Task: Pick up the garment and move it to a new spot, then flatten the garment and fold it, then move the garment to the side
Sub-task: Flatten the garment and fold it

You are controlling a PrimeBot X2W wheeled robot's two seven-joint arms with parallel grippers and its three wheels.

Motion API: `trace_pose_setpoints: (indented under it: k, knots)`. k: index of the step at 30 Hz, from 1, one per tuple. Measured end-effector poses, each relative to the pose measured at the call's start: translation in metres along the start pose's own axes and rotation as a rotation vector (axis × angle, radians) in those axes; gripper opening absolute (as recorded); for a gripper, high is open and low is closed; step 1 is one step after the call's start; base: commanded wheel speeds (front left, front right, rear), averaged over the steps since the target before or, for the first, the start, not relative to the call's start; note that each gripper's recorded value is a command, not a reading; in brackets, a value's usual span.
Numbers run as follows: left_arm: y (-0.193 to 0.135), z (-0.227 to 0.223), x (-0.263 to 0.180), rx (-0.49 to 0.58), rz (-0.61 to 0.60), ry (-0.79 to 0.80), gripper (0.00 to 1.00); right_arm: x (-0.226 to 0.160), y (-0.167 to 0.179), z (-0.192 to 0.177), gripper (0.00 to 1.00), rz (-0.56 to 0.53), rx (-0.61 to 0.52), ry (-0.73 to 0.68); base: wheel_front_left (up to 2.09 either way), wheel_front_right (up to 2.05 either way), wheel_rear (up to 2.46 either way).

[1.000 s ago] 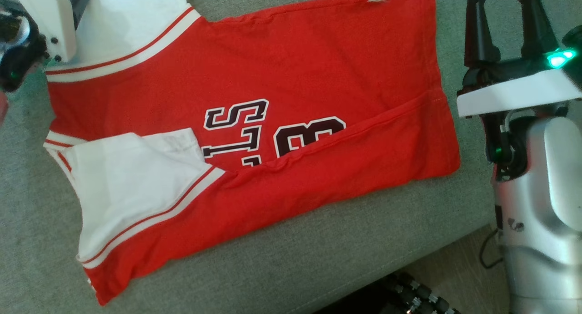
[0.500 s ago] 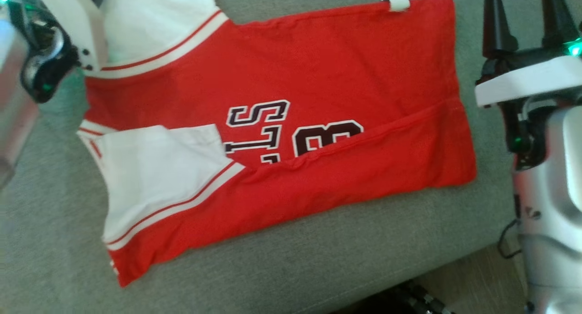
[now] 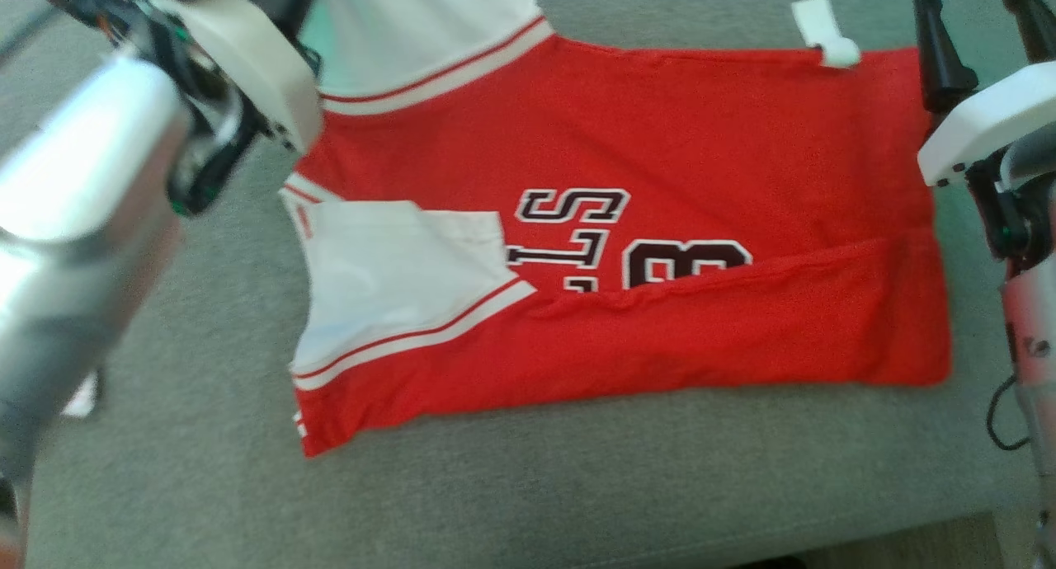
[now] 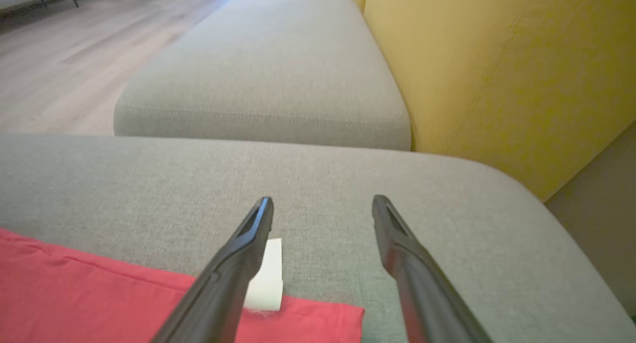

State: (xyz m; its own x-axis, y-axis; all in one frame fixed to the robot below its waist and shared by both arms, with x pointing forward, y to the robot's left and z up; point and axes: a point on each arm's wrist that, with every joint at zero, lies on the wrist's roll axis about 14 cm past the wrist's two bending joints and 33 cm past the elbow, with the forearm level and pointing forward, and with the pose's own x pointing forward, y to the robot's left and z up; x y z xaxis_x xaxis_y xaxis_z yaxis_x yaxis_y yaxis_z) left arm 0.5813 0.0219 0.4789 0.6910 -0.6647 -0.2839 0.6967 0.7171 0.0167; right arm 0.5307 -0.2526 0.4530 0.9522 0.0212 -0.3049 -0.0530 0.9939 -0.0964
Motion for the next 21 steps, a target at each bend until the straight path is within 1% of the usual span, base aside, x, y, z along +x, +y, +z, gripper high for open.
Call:
trace_pose_setpoints:
  k: [2,5,7,9,13,16,21]
  knots:
    - [-0.006,-0.004,-0.009,0.001,-0.001,-0.001,0.0,0.007,0.004,-0.011,1.0,0.017,-0.004,0.059,0.0,0.0,0.0]
    - [-0.014,-0.007,-0.018,0.001,-0.009,-0.004,0.0,0.016,0.008,-0.029,1.0,0.026,0.036,0.151,0.0,0.0,0.0]
    - [-0.016,-0.006,-0.023,0.008,-0.013,-0.012,0.0,0.02,0.006,-0.042,1.0,0.022,0.029,0.217,0.0,0.0,0.0]
    - [-0.017,-0.004,-0.025,0.01,-0.009,-0.02,0.0,0.021,0.004,-0.057,1.0,0.013,0.037,0.292,0.0,0.0,0.0]
    - [-0.018,-0.005,-0.03,0.017,-0.011,-0.012,0.0,0.019,0.003,-0.081,1.0,0.005,0.046,0.394,0.0,0.0,0.0]
    - [-0.018,-0.008,-0.032,0.018,-0.006,-0.002,0.0,0.014,0.001,-0.091,1.0,-0.004,0.047,0.436,0.0,0.0,0.0]
    - [-0.024,-0.01,-0.034,0.018,-0.01,0.004,0.0,0.009,-0.003,-0.092,1.0,-0.016,0.039,0.455,0.0,0.0,0.0]
